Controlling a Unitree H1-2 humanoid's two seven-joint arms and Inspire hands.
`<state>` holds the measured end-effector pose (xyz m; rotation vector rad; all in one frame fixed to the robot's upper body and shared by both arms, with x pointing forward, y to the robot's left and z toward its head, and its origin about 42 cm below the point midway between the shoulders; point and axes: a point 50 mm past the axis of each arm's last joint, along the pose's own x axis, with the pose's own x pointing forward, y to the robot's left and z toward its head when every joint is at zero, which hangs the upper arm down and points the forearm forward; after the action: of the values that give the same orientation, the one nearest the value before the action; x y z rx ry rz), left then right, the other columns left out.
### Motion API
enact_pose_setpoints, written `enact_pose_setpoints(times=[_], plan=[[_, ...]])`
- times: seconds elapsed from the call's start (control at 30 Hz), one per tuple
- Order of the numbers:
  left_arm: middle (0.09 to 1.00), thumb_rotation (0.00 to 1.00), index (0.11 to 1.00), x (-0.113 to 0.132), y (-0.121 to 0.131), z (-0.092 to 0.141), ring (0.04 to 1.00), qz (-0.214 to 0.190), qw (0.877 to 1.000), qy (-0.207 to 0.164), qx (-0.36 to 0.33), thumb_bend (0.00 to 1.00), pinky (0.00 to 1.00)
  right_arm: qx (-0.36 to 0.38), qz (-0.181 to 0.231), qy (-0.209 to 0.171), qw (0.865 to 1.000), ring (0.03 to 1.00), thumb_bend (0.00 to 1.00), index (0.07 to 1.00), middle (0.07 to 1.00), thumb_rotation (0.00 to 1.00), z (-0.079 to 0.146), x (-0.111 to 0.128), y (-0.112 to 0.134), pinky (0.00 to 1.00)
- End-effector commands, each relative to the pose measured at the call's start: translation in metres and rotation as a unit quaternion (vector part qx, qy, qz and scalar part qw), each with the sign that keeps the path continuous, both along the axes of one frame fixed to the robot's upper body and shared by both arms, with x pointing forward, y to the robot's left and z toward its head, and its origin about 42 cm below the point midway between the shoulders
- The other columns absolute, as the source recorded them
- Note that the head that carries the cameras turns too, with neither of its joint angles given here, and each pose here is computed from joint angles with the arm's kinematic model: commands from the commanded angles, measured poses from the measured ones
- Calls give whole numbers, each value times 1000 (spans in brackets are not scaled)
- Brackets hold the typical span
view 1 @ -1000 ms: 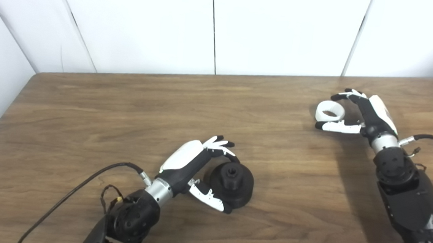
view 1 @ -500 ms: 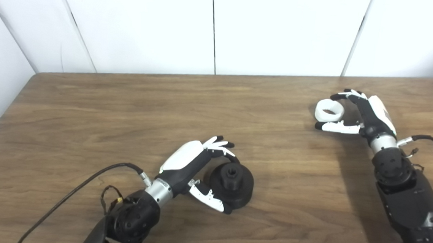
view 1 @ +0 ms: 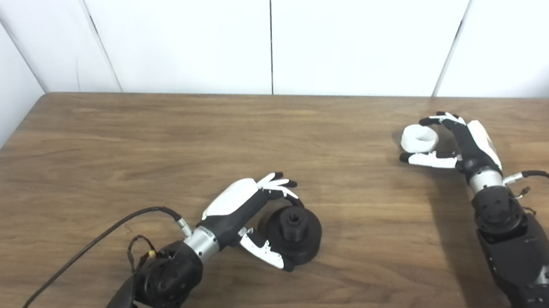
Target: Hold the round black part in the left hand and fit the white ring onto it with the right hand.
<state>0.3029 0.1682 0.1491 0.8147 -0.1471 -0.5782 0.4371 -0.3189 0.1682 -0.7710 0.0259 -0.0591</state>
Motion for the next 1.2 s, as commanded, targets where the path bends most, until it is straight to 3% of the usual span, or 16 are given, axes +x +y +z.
enact_pose_setpoints(times=[0.0,0.5,1.17], plan=[[919,187,594,-4,6,-10,1000,2,999,18,31,898,902,18,0,-38,999,1000,934,732,925,379,32,8,-2,990],[918,155,595,-4,8,-15,1000,4,999,22,29,899,914,100,-6,-41,994,1000,942,730,931,340,47,6,-4,1000],[922,165,602,-4,8,-14,1000,4,999,25,25,898,919,105,-22,-11,994,1000,940,727,930,295,35,18,-10,1000]])
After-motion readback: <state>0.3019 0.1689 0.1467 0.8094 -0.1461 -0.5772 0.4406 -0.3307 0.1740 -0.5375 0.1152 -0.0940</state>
